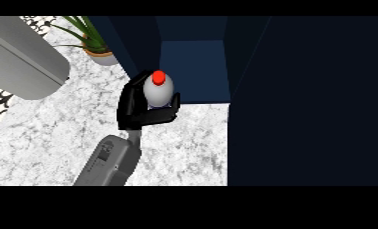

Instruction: Pick up the bottled water, place it into the cabinet and close the cabinet

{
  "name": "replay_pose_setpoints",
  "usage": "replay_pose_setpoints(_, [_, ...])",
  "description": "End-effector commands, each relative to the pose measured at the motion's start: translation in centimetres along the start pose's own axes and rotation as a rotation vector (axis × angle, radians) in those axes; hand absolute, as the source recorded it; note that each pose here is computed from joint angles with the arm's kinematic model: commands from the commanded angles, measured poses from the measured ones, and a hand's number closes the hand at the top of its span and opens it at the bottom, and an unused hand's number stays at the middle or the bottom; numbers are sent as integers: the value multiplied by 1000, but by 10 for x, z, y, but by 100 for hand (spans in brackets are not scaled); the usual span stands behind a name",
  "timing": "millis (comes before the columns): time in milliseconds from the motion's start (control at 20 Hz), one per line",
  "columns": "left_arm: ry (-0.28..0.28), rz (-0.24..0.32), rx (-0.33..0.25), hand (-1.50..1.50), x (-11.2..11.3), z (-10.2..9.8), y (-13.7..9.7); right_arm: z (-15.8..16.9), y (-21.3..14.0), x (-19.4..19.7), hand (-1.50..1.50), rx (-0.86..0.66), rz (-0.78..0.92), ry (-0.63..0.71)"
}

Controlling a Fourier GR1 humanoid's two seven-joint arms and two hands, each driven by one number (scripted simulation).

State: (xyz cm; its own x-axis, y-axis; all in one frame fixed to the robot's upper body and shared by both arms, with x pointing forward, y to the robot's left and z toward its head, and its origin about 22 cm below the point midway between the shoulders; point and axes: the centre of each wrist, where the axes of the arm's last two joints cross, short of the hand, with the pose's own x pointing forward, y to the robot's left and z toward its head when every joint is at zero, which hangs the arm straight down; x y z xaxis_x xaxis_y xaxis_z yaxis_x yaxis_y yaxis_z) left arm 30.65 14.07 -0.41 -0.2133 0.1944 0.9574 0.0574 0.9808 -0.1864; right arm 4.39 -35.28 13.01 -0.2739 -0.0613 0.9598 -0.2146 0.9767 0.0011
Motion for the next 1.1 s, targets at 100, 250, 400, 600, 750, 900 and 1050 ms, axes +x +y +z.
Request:
replay_pose_setpoints(100, [-1,-119,51,150,20,-31,-45,-16,17,22,-150,37,-47,-80])
replay_pose_setpoints(250, [45,-154,71,150,6,-36,-43,-5,18,21,-150,44,-42,-57])
replay_pose_setpoints(400, [78,-205,88,150,3,-48,-48,-4,21,23,-150,29,-66,-75])
replay_pose_setpoints(600, [94,-234,121,150,-2,-68,-36,-2,23,28,-150,31,-75,-71])
replay_pose_setpoints(750, [119,-214,135,150,-14,-70,-30,-4,14,27,-150,42,-77,-81])
replay_pose_setpoints(900, [113,-207,134,150,1,-92,-42,0,11,20,-150,44,-99,-67])
replay_pose_setpoints(1050, [104,-230,162,150,-1,-96,-44,-2,26,29,-150,43,-99,-67])
